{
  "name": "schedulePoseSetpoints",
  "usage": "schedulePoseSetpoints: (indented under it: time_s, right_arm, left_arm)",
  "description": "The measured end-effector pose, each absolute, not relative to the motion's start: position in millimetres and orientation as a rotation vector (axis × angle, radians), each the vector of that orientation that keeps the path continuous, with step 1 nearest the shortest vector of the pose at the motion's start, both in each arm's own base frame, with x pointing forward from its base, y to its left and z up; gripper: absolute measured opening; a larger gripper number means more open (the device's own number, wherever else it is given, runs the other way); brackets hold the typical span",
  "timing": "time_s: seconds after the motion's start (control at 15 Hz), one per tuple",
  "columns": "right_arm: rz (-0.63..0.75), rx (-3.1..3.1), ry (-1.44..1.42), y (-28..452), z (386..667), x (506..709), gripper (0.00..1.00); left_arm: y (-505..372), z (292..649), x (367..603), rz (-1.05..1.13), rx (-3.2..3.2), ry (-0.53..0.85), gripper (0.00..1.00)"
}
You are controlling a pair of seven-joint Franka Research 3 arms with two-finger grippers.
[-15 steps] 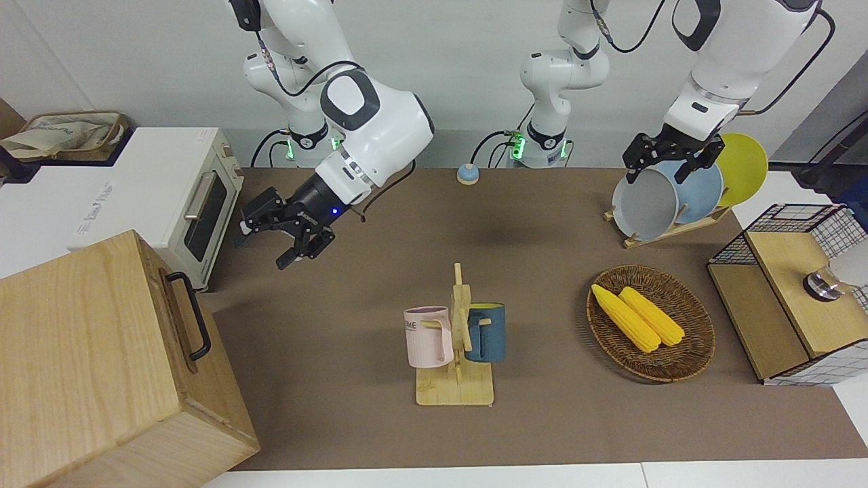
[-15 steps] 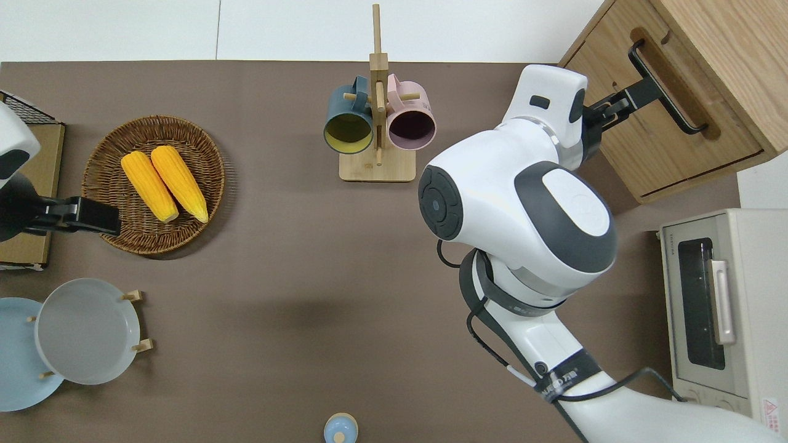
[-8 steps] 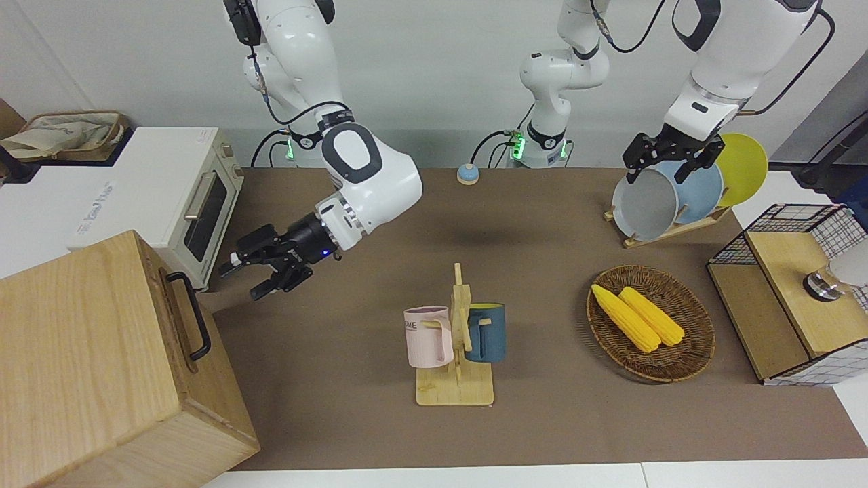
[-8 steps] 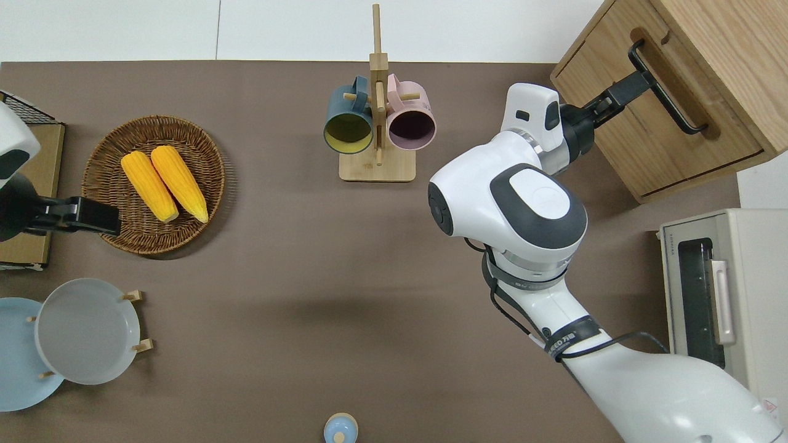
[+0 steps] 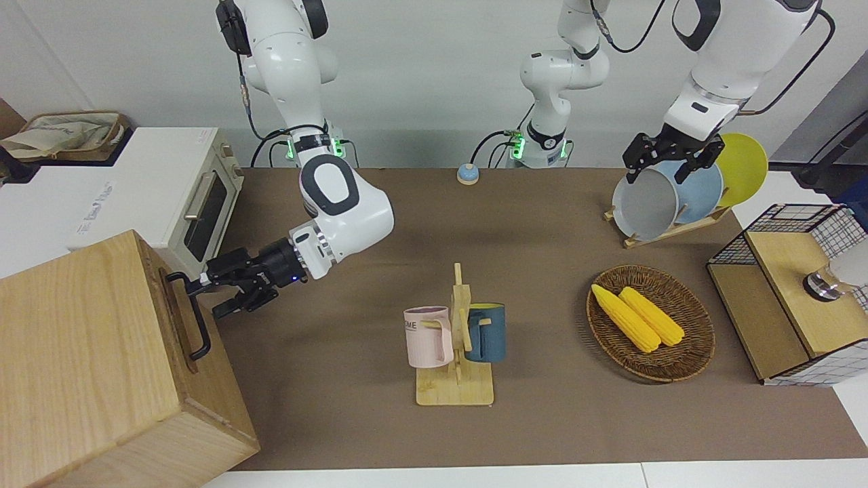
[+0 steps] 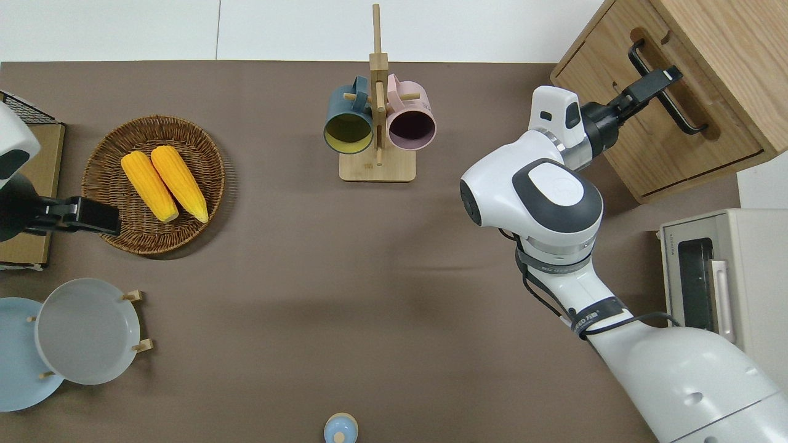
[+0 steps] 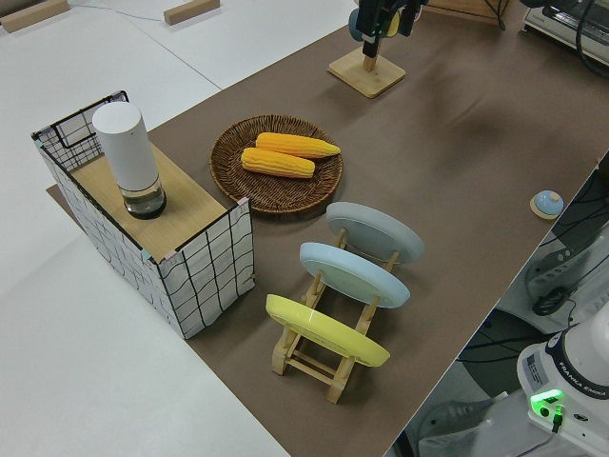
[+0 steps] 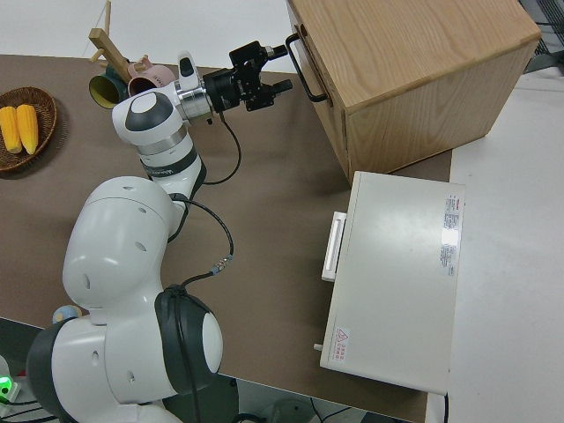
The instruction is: Slide drawer open with right arm
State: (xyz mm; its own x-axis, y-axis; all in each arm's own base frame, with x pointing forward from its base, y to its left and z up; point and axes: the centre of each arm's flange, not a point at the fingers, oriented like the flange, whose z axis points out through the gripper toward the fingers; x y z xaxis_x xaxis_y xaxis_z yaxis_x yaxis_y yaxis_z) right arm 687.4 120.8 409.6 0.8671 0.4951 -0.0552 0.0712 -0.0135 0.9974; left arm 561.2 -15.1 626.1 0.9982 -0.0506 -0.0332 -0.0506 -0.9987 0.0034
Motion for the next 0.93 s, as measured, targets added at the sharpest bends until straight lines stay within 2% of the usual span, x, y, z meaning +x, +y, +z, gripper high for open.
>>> schedulePoseSetpoints:
  time_s: [0.4,0.53,0.67,0.93]
  right_arm:
    - [0.357,1.503,0.471,107.6,403.8,693.8,0.93]
    - [0.354,1.5,0.473,105.6,401.5,694.6,0.77]
    - [0.354,1.497,0.474,105.4,400.6,694.9,0.54]
    - [0.357,1.504,0.478,105.5,389.0,694.2,0.19]
  left_arm:
    - [-15.1,626.1,561.2,-0.052,3.138,-0.079,1.0]
    - [-15.1,626.1,561.2,-0.052,3.138,-0.079,1.0]
    - [-15.1,626.1,561.2,-0.052,3.138,-0.079,1.0]
    - [-15.1,626.1,561.2,-0.052,3.138,-0.079,1.0]
